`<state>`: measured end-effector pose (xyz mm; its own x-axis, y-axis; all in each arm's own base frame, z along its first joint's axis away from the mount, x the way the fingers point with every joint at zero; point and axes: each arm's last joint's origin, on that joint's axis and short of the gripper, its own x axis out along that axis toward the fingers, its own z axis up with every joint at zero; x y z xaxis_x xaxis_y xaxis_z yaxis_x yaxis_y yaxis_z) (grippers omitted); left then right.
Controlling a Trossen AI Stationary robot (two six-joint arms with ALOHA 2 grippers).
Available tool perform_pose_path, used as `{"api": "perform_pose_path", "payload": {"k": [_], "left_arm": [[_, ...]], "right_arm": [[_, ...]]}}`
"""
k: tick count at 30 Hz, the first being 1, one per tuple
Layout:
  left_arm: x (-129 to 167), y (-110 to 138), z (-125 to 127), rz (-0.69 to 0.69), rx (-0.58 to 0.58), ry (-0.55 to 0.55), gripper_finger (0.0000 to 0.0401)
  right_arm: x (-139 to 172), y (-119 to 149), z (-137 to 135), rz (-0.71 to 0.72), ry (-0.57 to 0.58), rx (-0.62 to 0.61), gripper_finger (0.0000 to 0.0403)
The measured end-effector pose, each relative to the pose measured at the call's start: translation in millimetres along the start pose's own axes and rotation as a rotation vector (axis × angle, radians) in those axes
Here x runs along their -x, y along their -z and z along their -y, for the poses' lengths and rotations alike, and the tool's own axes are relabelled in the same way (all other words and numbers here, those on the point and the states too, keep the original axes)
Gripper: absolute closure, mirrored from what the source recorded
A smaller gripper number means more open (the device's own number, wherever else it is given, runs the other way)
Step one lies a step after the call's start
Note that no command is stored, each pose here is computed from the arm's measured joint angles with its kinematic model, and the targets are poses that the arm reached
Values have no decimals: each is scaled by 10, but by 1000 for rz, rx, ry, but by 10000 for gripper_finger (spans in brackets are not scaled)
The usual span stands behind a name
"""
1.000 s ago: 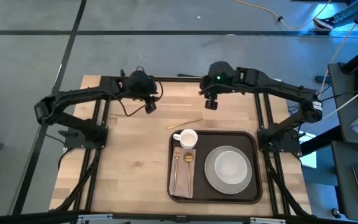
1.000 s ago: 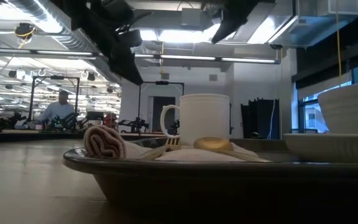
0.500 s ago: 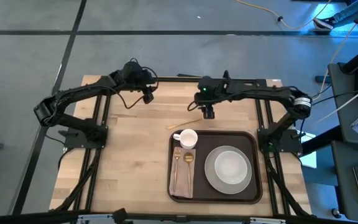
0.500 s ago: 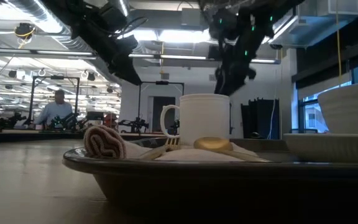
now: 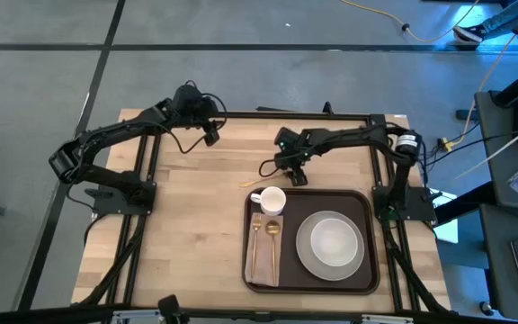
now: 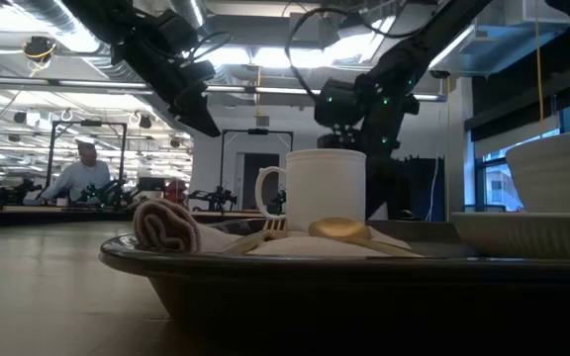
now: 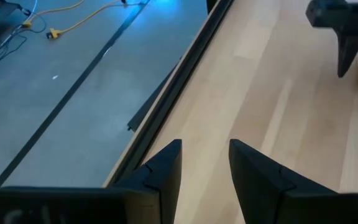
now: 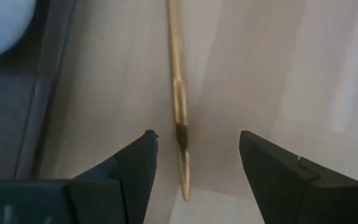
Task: Set up tray
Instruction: Put the gold knife on the brown napkin between the gold fork and gold spoon
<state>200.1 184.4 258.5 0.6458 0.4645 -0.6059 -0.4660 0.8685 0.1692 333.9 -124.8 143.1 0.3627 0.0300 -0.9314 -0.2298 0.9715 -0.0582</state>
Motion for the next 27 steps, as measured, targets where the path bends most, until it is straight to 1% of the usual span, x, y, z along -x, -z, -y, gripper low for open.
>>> {"api": "perform_pose_path", "payload": {"k": [4,8,12,17,19,20,24,27], "left_arm": [[3,8,-24,-2,-4,-7,274],[4,10,-34,-2,-18,-10,274],[4,10,-34,-3,-17,-11,274],[4,9,-35,-2,-18,-12,274],[4,5,-36,2,-20,-14,274],[4,2,-37,5,-25,-16,274],[4,-10,-41,18,-28,-20,274],[4,-13,-42,21,-28,-21,274]], "right_arm": [[-118,5,-30,-28,-19,57,184],[-230,21,-58,-80,-17,98,217],[-286,35,-55,-93,-25,106,270],[-300,34,-46,-100,-5,109,348],[-300,38,-46,-102,-5,93,379],[-300,38,-46,-104,-3,70,388],[-282,16,-36,-107,3,-19,389],[-232,-38,-12,-92,8,-46,395]]}}
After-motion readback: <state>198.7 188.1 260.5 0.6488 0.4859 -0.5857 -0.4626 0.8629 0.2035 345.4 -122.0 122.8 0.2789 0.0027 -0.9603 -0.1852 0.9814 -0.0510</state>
